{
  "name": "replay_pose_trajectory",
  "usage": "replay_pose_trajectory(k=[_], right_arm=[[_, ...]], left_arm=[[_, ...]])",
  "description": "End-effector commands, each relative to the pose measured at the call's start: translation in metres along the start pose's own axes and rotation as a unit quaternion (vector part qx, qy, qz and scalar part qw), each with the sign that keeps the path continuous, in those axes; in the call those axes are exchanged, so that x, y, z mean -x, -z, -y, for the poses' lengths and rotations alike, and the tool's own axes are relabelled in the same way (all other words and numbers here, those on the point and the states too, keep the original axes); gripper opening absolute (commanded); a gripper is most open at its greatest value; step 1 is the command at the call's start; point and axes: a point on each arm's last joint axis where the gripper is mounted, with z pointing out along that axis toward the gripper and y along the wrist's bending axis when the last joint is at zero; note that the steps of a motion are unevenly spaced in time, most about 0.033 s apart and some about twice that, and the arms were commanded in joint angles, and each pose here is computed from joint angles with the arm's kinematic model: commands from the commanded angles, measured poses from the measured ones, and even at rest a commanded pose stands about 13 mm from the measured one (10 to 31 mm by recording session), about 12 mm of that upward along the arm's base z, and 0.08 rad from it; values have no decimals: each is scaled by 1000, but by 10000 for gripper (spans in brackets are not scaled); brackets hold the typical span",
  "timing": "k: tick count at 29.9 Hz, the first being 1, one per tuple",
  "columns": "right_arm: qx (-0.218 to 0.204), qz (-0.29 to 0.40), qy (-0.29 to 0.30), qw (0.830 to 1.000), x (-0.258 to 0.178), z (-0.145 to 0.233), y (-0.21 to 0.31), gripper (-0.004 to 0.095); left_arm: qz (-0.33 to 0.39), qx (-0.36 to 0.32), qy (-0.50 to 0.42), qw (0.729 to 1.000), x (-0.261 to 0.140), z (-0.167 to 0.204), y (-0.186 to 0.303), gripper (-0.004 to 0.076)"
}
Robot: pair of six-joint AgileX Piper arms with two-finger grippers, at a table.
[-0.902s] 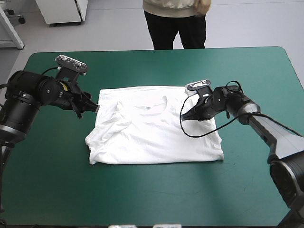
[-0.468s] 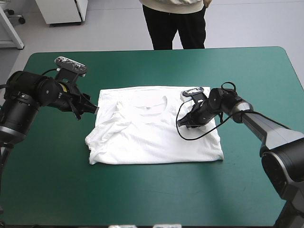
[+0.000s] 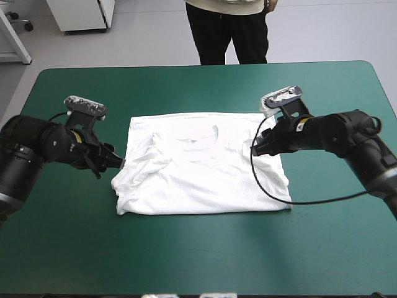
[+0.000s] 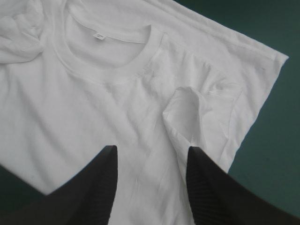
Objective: Fold the cloth
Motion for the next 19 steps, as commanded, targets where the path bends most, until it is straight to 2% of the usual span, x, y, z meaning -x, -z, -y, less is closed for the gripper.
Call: replay_pose_trajectory(k=[1,4,8,11,15,19], right_arm=[[-5,42,15,999,-2,-9,51,445],[2,51,6,999,-8,-14,68,445],[13,71,4,997,-12,-20,85,445],[15,67,5,998,-14,-21,87,445],[17,58,4,998,-16,-21,86,445],[17,58,4,998,-16,-21,85,441]], left_arm=[[3,8,38,999,-21,1,-11,428],[-53,-1,53,997,-50,8,-47,428],[-38,-4,108,993,-69,12,-87,428],[-34,-23,143,989,-73,12,-105,428],[-37,-42,144,988,-70,13,-118,428],[-94,-34,122,987,-75,12,-139,424]])
